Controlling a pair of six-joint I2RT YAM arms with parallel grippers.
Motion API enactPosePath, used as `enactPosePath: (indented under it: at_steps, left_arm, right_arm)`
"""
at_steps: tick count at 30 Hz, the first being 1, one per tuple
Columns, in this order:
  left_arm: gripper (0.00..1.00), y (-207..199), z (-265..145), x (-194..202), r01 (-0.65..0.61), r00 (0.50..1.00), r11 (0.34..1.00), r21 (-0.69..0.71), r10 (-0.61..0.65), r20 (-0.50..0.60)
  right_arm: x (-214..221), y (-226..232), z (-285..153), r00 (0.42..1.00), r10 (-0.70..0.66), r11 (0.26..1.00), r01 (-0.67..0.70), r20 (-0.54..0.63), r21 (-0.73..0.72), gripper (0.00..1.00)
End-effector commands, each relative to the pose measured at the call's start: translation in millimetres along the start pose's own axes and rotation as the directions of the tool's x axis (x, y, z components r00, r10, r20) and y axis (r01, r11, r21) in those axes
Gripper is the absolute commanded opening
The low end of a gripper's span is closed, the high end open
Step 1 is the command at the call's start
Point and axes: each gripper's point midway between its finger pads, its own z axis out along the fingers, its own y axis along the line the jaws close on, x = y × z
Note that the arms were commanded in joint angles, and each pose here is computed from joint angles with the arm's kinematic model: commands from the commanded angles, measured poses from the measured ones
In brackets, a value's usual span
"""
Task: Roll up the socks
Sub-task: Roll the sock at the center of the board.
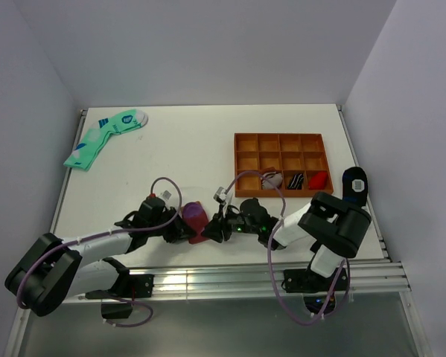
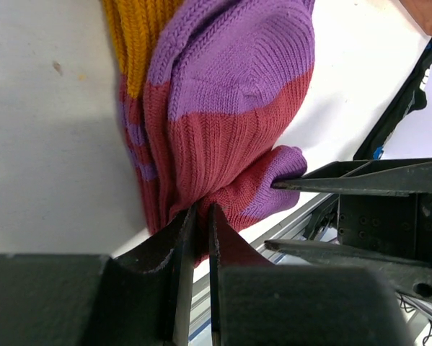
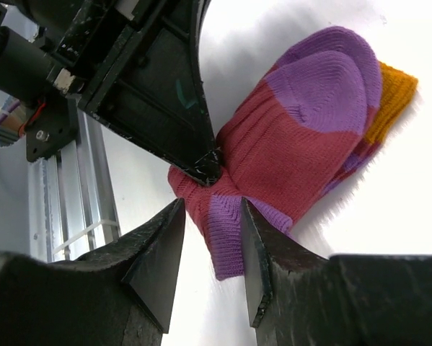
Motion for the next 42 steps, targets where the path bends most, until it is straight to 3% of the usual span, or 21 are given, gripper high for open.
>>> enactPosePath:
  at_steps: [1,42]
  left_arm:
    - [0.0,59,-4,12,0.001,0.999,0.978,-0.206,-0.008,-0.036]
    - [0.0,44,-6,-46,0.172,0.97,0.968,-0.18,-0.198,-0.138]
  right_arm:
    - [-5,8,7,0.997,-0.069,0.997,0.07,0.039,-0.012,0.44]
    - [80,-14,18,0.967,-0.193,0.964,0.219,-0.168,0.153,0.5]
